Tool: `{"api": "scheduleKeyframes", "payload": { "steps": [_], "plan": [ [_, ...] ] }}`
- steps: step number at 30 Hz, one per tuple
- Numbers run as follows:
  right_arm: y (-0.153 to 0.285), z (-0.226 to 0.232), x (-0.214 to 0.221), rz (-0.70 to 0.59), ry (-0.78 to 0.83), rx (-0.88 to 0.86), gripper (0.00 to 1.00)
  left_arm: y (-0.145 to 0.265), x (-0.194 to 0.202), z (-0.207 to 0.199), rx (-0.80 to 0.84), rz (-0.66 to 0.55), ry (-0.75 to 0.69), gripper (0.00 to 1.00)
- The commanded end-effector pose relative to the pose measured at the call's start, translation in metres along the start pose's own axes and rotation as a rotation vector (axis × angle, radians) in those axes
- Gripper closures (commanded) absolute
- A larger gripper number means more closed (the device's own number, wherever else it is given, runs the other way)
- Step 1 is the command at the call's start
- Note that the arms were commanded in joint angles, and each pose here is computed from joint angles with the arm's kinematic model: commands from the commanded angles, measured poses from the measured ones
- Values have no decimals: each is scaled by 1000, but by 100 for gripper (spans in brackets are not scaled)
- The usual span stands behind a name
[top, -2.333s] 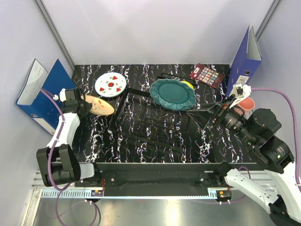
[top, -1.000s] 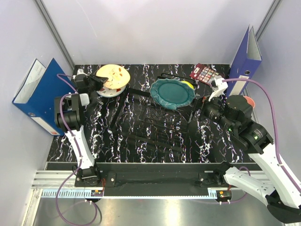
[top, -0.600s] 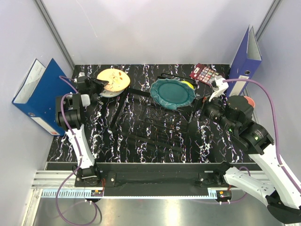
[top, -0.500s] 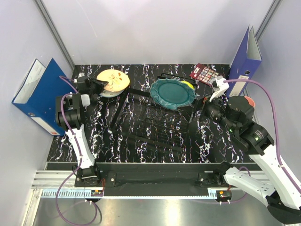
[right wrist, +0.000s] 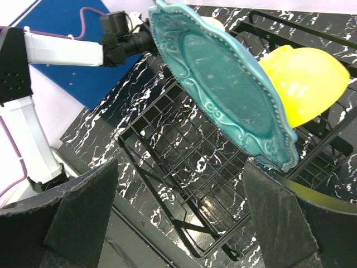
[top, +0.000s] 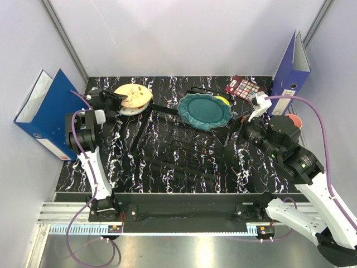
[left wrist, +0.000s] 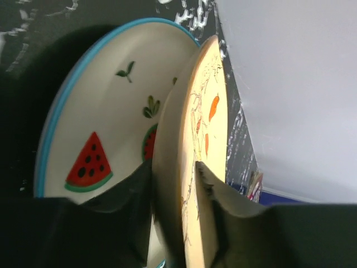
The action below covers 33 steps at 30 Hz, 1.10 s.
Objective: Unload the mixed dishes from the dish rack
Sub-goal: Place the plate at the center of the board.
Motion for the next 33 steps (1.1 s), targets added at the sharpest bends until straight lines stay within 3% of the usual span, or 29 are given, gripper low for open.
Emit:
{"api": "scheduleKeyframes", "payload": {
  "steps": [1, 14, 21, 22, 24, 25, 33],
  "plan": [
    [0, 1, -7, -57, 3, 5, 0, -1, -20, -15, 34, -42, 17, 52],
    [2, 1, -5, -68, -14, -7, 1, 22, -23, -24, -105, 17, 81, 34],
    [4, 3, -5, -97, -24, -25, 0, 45, -18, -26, -359, 112, 166, 30],
    [5, 3, -5, -100, -27, -27, 0, 47, -21, -27, -385, 101, 156, 25],
    [6, 4, -6, -104, -32, -36, 0, 51, -22, -31, -420, 105, 152, 4],
    [7, 5, -6, -108, -34, -39, 0, 52, -23, -31, -443, 93, 148, 1],
    [16, 3, -3, -125, -40, -34, 0, 67, -24, -37, -507, 71, 135, 1]
  ]
}}
Point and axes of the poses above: each gripper's point midway between its finger pads, its own y axis back along the fingers, its own z axis along the line the jaws close on, x = y × z, the point moved 10 cm from there along y, back along the fingers, and after that the axes turned 1 degree about -y, right-handed, at the moved point
